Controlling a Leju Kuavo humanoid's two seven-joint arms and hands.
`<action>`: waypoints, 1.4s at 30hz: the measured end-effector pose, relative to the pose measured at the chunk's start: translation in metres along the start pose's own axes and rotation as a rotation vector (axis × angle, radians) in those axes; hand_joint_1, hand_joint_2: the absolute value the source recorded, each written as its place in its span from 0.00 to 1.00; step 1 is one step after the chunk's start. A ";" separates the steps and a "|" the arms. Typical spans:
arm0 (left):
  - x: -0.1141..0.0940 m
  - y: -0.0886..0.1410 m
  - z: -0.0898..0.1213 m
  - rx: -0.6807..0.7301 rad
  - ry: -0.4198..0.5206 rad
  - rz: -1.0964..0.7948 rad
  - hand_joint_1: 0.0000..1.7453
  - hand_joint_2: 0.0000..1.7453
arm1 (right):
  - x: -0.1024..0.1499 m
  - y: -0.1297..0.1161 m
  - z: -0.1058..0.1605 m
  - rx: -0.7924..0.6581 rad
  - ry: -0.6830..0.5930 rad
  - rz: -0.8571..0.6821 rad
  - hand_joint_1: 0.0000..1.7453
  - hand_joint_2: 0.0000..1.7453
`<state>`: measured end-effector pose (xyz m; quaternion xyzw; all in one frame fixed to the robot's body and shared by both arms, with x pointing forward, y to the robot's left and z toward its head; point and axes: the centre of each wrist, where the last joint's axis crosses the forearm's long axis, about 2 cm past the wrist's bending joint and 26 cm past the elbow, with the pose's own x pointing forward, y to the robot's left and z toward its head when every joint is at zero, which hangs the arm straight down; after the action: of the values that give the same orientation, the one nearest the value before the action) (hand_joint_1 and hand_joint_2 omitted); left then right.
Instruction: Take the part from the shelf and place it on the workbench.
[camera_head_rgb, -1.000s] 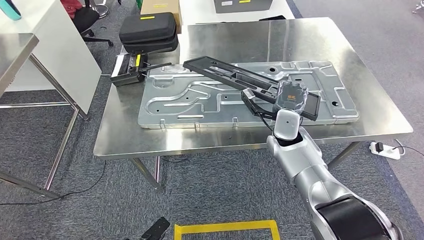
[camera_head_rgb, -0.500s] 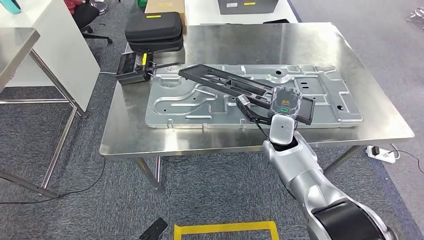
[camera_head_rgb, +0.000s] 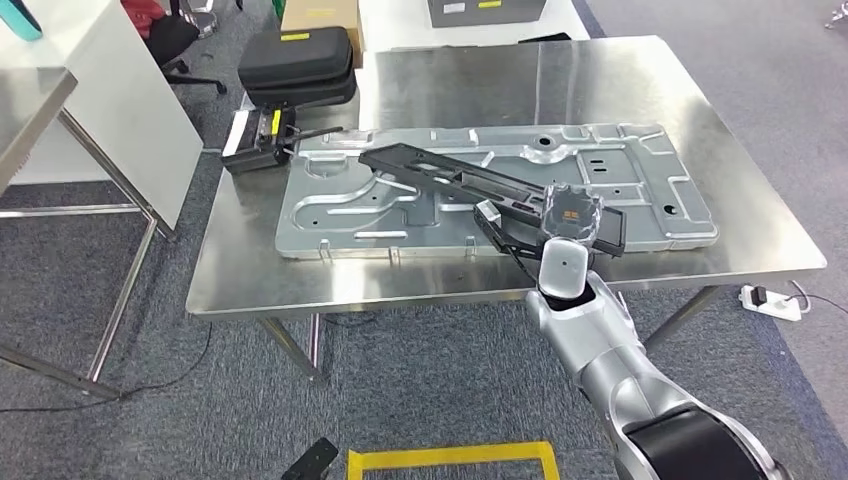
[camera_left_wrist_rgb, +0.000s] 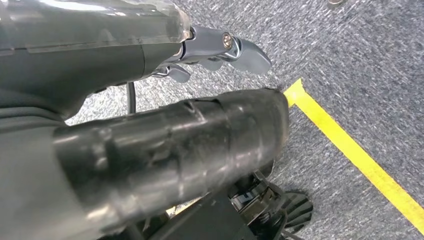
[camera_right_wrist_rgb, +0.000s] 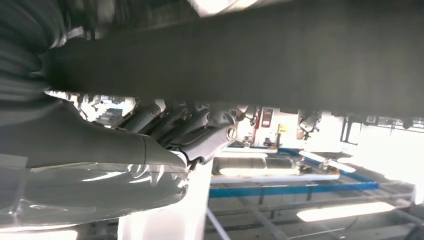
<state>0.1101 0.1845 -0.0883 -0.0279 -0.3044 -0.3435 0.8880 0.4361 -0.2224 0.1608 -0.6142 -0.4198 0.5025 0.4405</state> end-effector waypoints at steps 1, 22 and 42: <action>0.000 0.000 0.000 -0.001 0.000 0.000 0.00 0.00 | 0.001 0.000 0.000 -0.002 -0.001 0.000 0.00 1.00; 0.000 -0.002 0.000 -0.077 -0.057 0.004 0.00 1.00 | 0.005 0.009 0.006 0.000 -0.035 0.019 0.00 0.00; 0.000 -0.001 0.000 -0.021 -0.017 -0.018 0.00 1.00 | 0.010 0.005 0.006 -0.030 -0.060 -0.001 0.00 1.00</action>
<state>0.1097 0.1836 -0.0882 -0.0372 -0.3084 -0.3543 0.8820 0.4318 -0.2137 0.1534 -0.6052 -0.4406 0.5140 0.4188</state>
